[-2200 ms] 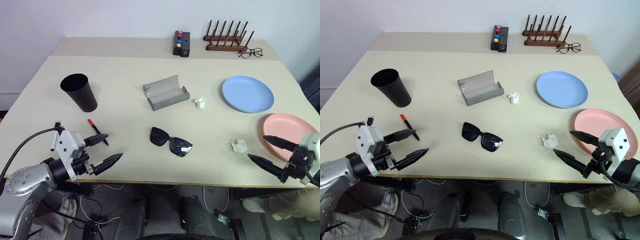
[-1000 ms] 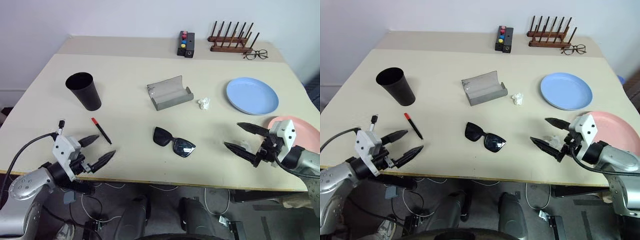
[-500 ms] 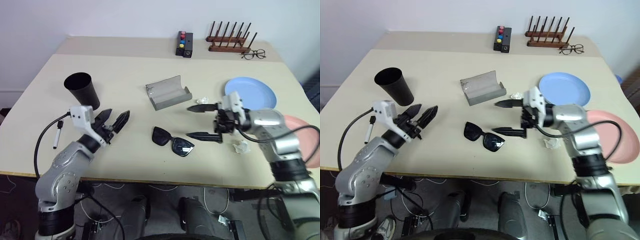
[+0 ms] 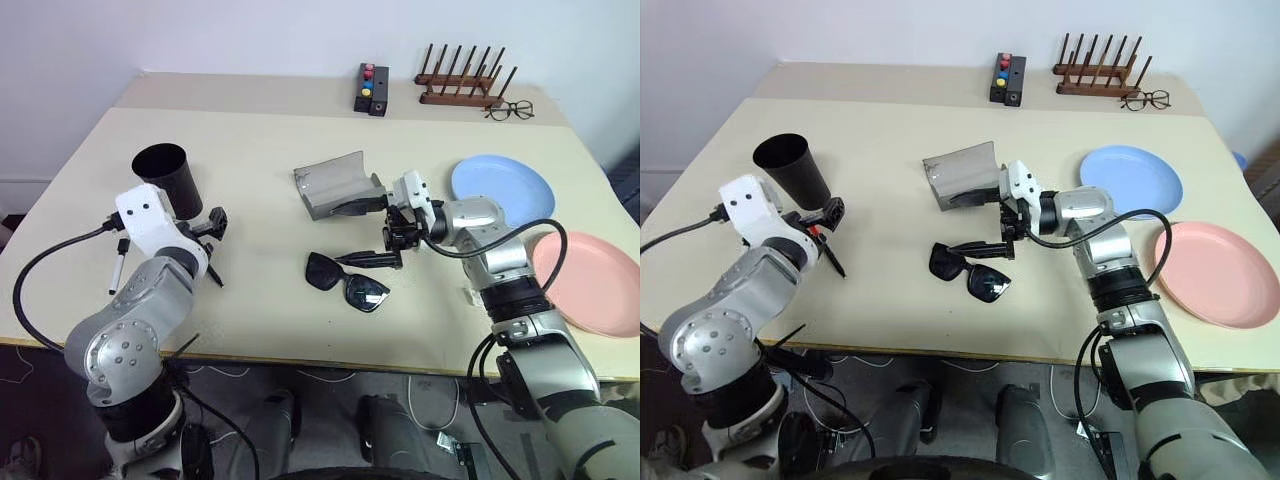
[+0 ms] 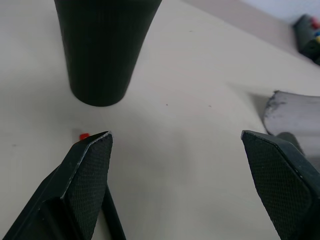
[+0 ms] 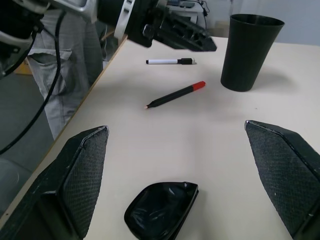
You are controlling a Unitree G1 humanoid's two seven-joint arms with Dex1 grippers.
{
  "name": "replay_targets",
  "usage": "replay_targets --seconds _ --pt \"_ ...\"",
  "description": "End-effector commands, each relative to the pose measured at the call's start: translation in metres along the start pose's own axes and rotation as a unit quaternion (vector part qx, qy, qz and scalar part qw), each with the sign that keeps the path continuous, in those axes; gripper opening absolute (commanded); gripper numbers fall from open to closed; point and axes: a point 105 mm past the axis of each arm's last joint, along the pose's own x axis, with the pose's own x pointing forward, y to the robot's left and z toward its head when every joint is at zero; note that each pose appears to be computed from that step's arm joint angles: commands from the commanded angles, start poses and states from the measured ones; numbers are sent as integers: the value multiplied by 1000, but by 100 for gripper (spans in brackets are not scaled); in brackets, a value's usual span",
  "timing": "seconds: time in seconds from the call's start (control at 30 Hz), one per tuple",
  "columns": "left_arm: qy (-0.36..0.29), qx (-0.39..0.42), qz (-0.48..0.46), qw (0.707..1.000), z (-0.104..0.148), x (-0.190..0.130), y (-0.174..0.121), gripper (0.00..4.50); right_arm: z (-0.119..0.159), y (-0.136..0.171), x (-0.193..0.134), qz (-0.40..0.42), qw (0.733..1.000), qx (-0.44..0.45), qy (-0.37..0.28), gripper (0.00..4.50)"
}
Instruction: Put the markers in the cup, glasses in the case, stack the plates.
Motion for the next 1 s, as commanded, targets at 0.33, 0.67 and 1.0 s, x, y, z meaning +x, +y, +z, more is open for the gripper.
replay_targets --seconds 0.33,0.67,1.0 --pt "37 -72 92 992 -12 9 26 421 11 -14 21 4 999 -43 -15 450" --pt "77 -102 133 983 -41 20 45 421 13 -27 20 -15 998 -61 -10 450" --pt "98 -92 208 969 -53 26 56 421 15 -30 19 -19 998 -62 -15 450"
